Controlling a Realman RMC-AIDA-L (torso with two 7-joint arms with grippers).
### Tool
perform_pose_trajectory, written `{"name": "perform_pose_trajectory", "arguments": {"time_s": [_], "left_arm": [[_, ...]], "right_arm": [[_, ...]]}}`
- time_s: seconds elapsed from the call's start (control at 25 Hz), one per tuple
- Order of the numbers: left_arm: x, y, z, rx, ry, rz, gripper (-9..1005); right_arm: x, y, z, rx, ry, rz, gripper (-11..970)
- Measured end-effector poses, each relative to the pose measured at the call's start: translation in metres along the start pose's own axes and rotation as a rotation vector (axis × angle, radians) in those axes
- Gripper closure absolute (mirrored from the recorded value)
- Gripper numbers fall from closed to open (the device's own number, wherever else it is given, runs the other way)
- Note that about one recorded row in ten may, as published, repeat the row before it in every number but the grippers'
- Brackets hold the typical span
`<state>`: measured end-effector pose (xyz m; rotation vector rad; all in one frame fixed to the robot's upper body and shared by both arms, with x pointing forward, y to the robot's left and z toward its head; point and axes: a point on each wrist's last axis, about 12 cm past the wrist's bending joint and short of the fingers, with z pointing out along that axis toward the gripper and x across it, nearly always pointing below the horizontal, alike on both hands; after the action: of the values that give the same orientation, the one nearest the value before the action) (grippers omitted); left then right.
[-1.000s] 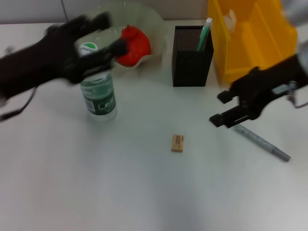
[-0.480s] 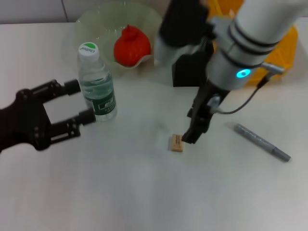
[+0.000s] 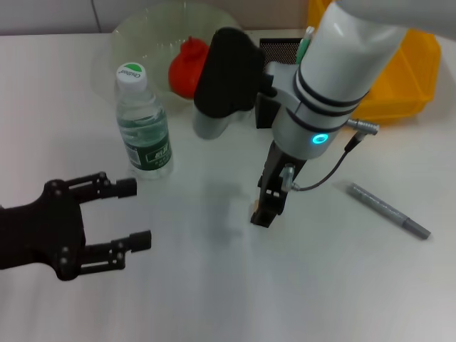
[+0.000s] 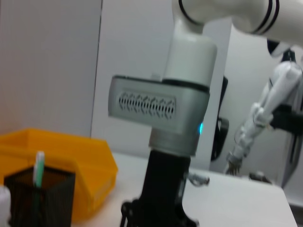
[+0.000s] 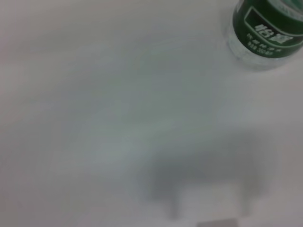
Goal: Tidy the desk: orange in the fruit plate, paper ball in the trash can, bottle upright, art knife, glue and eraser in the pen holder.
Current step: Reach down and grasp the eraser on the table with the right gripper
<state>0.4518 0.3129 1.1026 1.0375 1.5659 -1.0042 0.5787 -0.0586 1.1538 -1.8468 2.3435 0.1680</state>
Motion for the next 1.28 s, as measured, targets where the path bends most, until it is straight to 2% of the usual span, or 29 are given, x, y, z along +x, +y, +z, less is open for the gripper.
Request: {"name": "perform_pose_trajectory", "arguments": {"time_s": [0.56,1.28], "left_arm": [[0.007,0.003,0.0,-0.027,0.022,-0.033,239],[0.01,0.003,0.003,-0.039,0.017,-0.043,239]], "right_arm": [[0.003,0.0,0.021,0.047,0.005,-0.005,349],[0.007,0.004,0.03,0.013,0.006,-0.001,413]]}}
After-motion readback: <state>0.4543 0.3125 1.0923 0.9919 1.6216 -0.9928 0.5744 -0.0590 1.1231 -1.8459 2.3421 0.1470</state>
